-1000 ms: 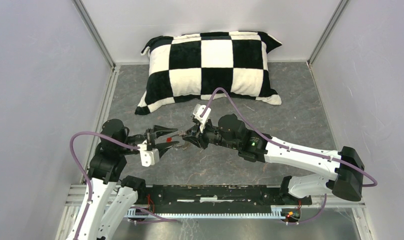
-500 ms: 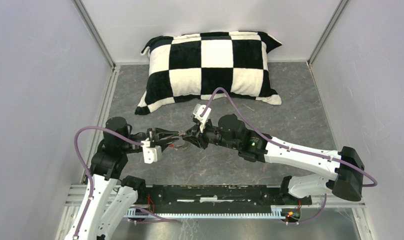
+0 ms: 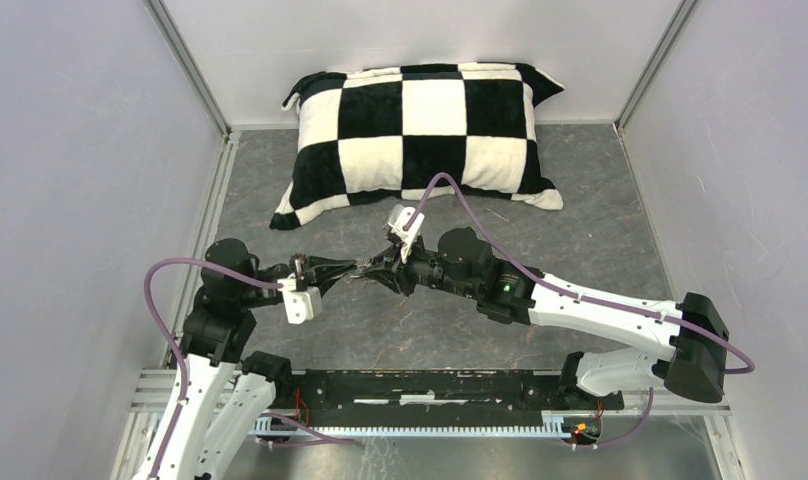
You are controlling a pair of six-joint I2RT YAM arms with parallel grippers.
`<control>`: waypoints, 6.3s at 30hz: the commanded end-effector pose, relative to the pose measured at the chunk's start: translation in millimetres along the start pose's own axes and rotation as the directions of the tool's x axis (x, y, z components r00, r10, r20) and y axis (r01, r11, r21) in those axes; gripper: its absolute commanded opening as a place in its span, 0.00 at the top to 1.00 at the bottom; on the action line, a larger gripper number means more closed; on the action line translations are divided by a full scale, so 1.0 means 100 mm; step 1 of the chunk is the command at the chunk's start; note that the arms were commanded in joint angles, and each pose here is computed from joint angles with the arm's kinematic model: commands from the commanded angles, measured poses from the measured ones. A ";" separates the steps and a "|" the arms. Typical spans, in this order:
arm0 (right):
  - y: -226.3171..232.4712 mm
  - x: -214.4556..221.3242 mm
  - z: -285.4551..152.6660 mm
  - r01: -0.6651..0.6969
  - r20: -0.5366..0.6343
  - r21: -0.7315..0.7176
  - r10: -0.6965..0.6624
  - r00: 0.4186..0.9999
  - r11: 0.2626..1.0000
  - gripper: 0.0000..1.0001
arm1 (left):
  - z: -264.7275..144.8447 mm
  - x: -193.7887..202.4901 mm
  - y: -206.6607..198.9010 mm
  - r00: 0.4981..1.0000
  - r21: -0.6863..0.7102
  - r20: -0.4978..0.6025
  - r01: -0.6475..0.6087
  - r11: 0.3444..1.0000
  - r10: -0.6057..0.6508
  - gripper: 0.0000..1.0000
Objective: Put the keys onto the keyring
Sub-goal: Adjust the keyring.
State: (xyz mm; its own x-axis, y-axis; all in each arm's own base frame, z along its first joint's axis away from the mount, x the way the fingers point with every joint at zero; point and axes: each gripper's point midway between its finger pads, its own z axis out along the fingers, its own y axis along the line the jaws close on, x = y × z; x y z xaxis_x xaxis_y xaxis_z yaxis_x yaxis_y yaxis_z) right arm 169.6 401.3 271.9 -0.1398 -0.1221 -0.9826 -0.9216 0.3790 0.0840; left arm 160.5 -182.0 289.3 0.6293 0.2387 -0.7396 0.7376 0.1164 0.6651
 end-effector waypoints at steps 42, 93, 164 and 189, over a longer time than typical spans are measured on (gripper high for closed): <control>0.43 -0.72 -0.82 0.250 0.230 -0.443 -0.161 0.960 0.861 0.32 | -0.10 -0.77 -0.48 0.942 0.301 0.285 0.089 0.950 -0.179 0.98; 0.84 -0.60 -0.46 0.265 0.259 -0.656 -0.118 0.959 0.706 1.00 | -0.17 -1.04 -0.44 0.927 0.313 0.354 0.011 0.950 -0.127 0.94; 1.02 -0.49 -0.39 0.558 0.416 -0.182 -0.450 0.790 0.810 1.00 | -0.13 -0.57 -0.58 0.952 0.246 0.157 0.221 0.944 -0.264 0.81; 0.83 -0.52 -0.68 0.554 0.276 -0.173 -0.500 0.821 0.814 0.50 | -0.21 -0.49 -0.60 0.933 0.108 0.181 -0.335 0.936 0.312 0.98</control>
State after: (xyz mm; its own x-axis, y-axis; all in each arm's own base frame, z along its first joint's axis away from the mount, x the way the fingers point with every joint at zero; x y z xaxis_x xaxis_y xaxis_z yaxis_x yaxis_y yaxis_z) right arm 75.9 385.7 315.3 0.4209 -0.0535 -0.9055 -0.9037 0.0615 -0.4237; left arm 79.0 -181.7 283.8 0.7193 0.0919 -0.6886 0.6941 -0.0550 0.7178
